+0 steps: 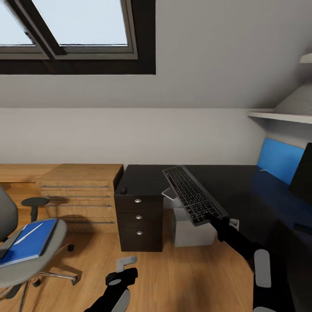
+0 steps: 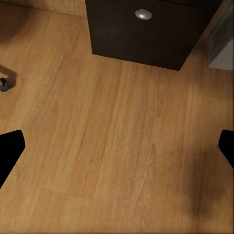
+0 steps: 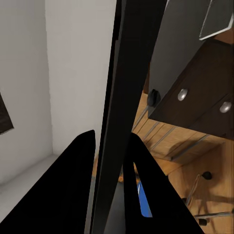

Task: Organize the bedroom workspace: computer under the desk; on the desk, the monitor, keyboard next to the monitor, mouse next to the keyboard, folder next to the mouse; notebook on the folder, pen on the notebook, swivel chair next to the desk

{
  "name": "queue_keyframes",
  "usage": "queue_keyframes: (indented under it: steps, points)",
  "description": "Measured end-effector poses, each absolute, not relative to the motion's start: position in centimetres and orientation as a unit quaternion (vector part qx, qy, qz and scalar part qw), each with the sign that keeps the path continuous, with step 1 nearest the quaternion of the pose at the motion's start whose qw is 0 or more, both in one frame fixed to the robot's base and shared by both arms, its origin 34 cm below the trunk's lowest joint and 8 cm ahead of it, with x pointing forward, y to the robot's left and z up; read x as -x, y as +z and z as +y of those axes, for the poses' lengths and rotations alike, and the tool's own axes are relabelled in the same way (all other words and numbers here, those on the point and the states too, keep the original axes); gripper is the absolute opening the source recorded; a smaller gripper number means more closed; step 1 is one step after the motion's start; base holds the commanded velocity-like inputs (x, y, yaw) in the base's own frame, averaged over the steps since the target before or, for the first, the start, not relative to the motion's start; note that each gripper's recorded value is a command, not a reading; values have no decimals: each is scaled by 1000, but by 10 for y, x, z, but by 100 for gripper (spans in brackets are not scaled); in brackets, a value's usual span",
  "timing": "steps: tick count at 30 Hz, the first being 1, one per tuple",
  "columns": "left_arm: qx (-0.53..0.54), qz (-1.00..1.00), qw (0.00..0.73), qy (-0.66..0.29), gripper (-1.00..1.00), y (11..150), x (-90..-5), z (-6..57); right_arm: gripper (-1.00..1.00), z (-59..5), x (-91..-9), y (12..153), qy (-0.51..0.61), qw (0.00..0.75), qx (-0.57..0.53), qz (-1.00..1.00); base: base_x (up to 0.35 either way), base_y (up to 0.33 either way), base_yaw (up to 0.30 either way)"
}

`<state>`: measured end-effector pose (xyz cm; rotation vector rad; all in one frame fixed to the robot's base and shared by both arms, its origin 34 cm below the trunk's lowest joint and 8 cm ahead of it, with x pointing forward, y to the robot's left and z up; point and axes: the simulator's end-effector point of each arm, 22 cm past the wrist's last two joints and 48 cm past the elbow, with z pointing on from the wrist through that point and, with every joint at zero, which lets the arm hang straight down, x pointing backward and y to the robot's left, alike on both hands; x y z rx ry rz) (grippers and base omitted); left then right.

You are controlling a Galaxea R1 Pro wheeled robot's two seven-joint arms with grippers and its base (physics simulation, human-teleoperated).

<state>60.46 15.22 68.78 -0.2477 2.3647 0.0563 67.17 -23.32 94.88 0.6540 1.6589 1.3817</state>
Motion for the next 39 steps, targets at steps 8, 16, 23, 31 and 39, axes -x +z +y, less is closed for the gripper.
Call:
queue_keyframes:
  steps: [8,16,23,31,39]
  points:
    - [98,922,373,23,100,701,-605,154,-100,-233,-670,962,557,427,-263,662,0,-68,0]
    - [99,922,373,23,100,713,-605,154,-100,-233,-671,973,557,427,-264,662,-177,-5,0]
    - [99,922,373,23,100,723,-605,155,-100,-233,-670,983,555,427,-264,663,-322,0,0]
    - [99,922,372,23,100,734,-604,154,-100,-232,-670,992,555,425,-265,665,-336,-1,0]
    - [98,923,373,22,100,746,-603,153,-100,-231,-669,999,554,421,-266,667,-336,-96,0]
